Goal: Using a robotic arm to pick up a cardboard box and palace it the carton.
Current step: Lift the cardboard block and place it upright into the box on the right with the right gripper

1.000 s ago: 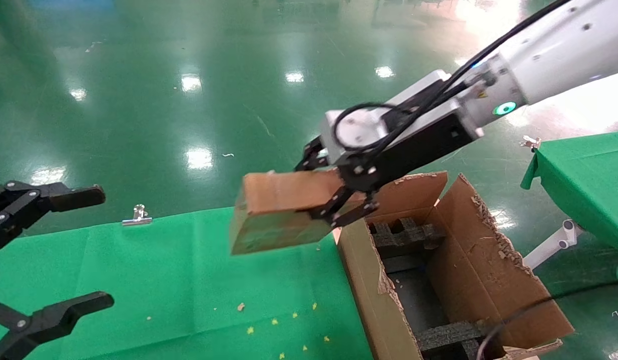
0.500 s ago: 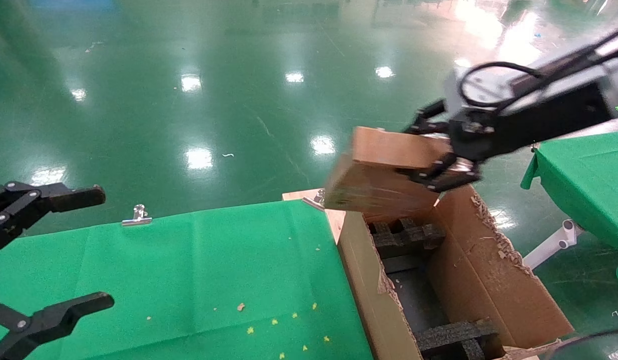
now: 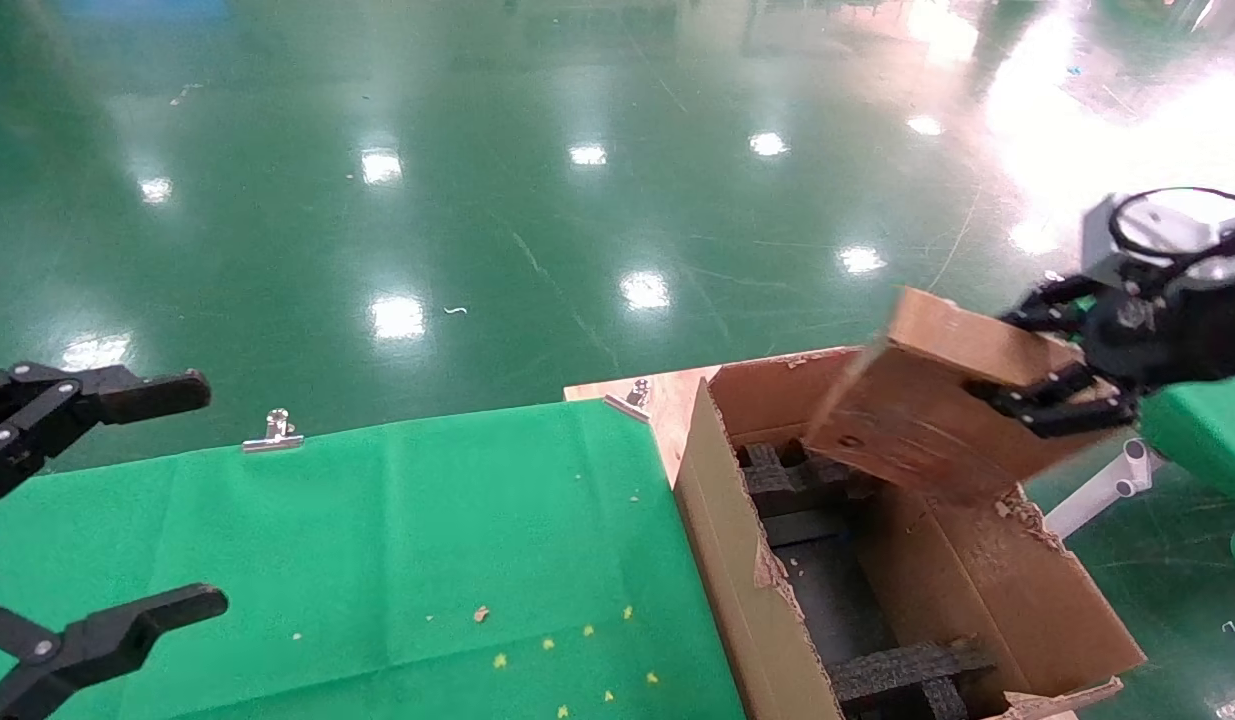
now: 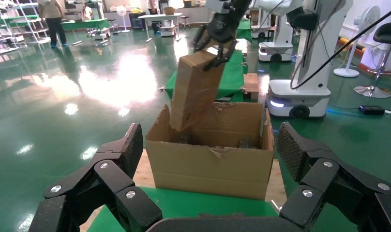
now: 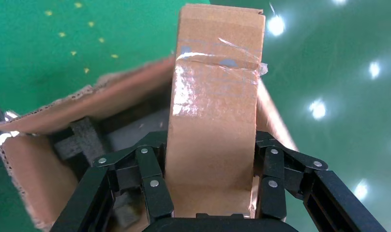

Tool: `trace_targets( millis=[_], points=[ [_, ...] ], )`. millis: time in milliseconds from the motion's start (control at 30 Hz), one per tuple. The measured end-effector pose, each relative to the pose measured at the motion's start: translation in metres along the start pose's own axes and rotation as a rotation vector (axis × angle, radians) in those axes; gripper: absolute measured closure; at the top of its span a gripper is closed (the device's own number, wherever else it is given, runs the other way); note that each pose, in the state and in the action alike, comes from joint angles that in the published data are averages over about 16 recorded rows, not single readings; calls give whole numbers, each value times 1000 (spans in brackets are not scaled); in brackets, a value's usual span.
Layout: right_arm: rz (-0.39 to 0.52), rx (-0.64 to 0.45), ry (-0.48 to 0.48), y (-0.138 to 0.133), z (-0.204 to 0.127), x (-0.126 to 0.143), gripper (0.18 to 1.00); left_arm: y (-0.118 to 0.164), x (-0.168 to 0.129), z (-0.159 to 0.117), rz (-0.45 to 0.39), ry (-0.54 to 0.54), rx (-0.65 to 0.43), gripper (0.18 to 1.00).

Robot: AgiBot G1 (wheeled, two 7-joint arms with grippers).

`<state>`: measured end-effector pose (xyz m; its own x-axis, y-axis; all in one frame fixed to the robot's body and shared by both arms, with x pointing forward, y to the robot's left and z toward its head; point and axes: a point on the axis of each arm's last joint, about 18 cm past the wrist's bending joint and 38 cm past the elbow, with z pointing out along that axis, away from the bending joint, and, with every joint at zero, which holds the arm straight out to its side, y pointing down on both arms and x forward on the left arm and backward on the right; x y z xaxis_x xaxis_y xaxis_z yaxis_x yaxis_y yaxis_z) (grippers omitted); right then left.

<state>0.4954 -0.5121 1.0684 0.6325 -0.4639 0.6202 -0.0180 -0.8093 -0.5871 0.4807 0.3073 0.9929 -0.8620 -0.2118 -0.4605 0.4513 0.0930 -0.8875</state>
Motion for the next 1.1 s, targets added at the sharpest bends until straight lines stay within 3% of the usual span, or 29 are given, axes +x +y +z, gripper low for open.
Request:
trace_targets(
  millis=[300,533,833,1100],
  points=[
    [330,15,106,64,8,-4,825,0,0,0,0,0,0,184],
    [544,36,176,99,23,-10,826,0,0,0,0,0,0,184],
    [749,34,234,133,40,-26,828,0,0,0,0,0,0,184],
    [867,33,264,151,51,-41,829,0,0,0,0,0,0,184]
  ],
)
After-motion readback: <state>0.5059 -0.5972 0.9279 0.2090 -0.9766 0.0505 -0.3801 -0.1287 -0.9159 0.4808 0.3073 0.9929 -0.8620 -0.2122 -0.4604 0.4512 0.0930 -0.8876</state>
